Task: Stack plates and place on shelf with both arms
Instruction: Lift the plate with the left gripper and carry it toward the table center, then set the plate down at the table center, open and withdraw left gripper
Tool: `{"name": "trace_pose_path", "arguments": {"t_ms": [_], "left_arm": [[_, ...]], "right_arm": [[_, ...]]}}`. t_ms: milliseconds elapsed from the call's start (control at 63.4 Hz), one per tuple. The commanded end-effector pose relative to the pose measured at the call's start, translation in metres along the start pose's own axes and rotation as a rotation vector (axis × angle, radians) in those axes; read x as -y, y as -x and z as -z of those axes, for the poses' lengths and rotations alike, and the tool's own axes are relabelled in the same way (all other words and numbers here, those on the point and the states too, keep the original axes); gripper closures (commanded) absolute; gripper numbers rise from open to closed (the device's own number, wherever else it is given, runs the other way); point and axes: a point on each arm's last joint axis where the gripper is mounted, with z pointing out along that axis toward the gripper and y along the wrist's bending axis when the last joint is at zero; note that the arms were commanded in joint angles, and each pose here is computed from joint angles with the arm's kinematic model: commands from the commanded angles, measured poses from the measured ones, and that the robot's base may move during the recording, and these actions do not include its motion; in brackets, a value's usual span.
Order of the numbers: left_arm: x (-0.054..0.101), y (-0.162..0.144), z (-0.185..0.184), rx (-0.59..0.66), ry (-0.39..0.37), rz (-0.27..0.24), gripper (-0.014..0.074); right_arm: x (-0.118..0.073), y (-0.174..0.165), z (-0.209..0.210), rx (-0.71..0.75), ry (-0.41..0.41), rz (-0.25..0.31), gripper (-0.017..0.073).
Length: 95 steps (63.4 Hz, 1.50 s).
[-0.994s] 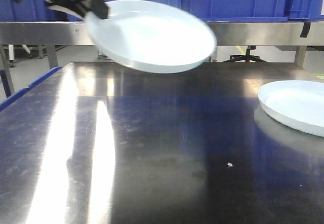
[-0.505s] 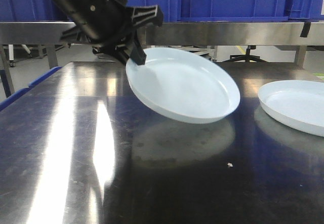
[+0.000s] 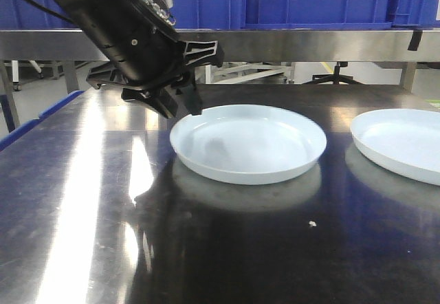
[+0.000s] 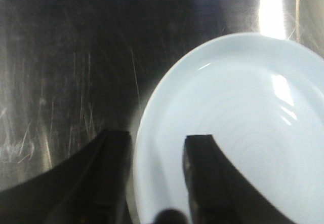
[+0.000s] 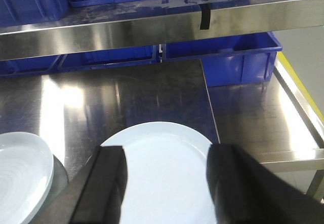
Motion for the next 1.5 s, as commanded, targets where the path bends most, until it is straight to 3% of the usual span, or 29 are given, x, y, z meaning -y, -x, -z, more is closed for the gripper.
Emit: {"name": "trace_pose_path", "arguments": {"t_ms": [0, 126, 268, 315, 457, 568, 741, 899, 1025, 1214, 1483], "left_arm": [[0.013, 0.027, 0.033, 0.153, -0.041, -0.009, 0.0181], [0.016, 0.032, 0.049, 0.185, -0.047, -0.019, 0.0255], [0.011, 0.043, 0.079, 0.251, -0.047, -0.011, 0.0528], [0.008, 0.047, 0.092, 0.282, -0.044, -0.008, 0.0489], [-0.013, 0.060, 0.142, 0.383, -0.006, 0.020, 0.0508], [-0.036, 0.063, 0.184, 0.435, 0.077, 0.011, 0.0507], [-0.075, 0.049, 0.235, 0.476, 0.277, -0.033, 0.0507], [-0.099, 0.015, 0.250, 0.478, 0.365, 0.021, 0.0507], [-0.107, -0.021, 0.242, 0.452, 0.401, 0.012, 0.0508], [-0.108, -0.073, 0.228, 0.435, 0.392, 0.014, 0.0507], [-0.105, -0.117, 0.227, 0.463, 0.390, 0.010, 0.0508]], "right_arm": [[-0.003, 0.020, 0.002, 0.114, 0.021, 0.021, 0.0090], [-0.003, 0.020, 0.002, 0.114, 0.021, 0.021, 0.0090], [-0.003, 0.020, 0.002, 0.114, 0.021, 0.021, 0.0090], [-0.003, 0.020, 0.002, 0.114, 0.021, 0.021, 0.0090], [-0.003, 0.020, 0.002, 0.114, 0.021, 0.021, 0.0090], [-0.003, 0.020, 0.002, 0.114, 0.021, 0.021, 0.0090], [-0.003, 0.020, 0.002, 0.114, 0.021, 0.021, 0.0090], [-0.003, 0.020, 0.002, 0.114, 0.021, 0.021, 0.0090], [-0.003, 0.020, 0.002, 0.114, 0.021, 0.021, 0.0090], [-0.003, 0.018, 0.002, 0.102, 0.018, 0.021, 0.0090], [-0.002, 0.016, 0.001, 0.088, 0.014, 0.021, 0.0090]]}}
